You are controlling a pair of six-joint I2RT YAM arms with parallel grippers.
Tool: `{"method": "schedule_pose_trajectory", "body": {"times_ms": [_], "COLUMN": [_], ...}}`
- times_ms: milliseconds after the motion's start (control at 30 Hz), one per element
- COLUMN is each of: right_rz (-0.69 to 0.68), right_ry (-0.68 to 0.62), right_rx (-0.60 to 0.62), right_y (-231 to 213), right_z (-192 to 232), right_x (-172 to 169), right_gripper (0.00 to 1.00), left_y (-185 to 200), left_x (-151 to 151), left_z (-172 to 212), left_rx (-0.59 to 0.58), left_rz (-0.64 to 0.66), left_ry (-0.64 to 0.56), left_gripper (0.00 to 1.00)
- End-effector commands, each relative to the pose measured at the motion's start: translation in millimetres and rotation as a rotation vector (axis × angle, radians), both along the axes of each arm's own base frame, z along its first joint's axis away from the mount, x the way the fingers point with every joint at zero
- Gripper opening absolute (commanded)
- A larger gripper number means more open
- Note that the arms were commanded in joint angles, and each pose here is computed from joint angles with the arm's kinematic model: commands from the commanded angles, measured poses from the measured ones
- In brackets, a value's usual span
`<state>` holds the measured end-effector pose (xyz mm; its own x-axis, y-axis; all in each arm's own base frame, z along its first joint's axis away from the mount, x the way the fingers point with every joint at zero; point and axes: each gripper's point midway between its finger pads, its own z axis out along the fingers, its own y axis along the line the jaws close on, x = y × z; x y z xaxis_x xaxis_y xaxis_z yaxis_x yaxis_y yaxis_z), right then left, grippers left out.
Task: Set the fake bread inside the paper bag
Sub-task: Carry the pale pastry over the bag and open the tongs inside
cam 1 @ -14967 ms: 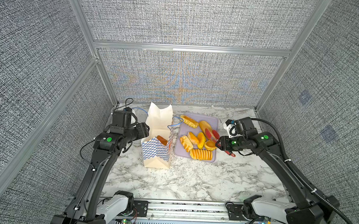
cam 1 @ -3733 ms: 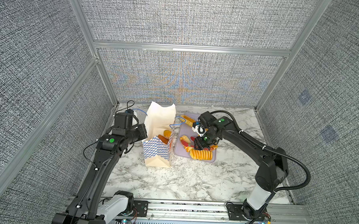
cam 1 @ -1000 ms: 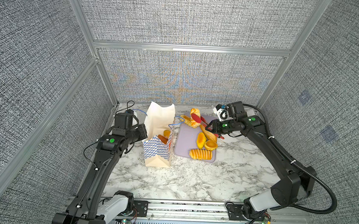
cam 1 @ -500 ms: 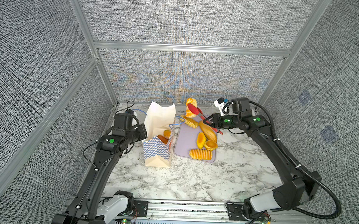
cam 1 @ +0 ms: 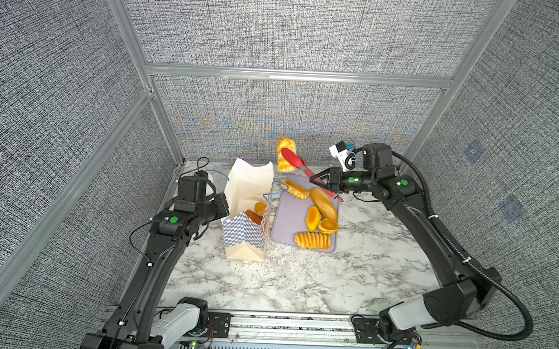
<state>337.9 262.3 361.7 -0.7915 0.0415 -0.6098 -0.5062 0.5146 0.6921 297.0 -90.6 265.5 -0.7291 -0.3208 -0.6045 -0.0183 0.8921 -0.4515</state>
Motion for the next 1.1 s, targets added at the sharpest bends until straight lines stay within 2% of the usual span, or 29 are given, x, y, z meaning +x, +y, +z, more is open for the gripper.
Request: {"method": "schedule_pose_trajectory", "body": {"times_ms": [0, 333, 667, 1067], "right_rz": [0.069, 0.176, 0.254, 0.295], "right_ry": [-0.052, -0.072, -0.086, -0.071], "right_rx": [0.039, 0.001, -0.113, -0.243], "right_y": [13, 43, 67, 75], "right_z": [19, 25, 15, -9], "right_x": [-8, -28, -45, -53], "right_gripper": [0.42, 0.42, 0.43, 0.44], "left_y": [1, 0, 0, 0], "left_x": [1, 2, 2, 3], "left_z": [2, 2, 2, 3], "left_rx": [0.0, -0.002, -0.003, -0.005], "left_rz": [0.006, 0.005, 0.005, 0.004], "left_ry": [-0.01, -0.01, -0.008, -0.011], "left_gripper": [0.0, 0.0, 0.0, 0.0]}}
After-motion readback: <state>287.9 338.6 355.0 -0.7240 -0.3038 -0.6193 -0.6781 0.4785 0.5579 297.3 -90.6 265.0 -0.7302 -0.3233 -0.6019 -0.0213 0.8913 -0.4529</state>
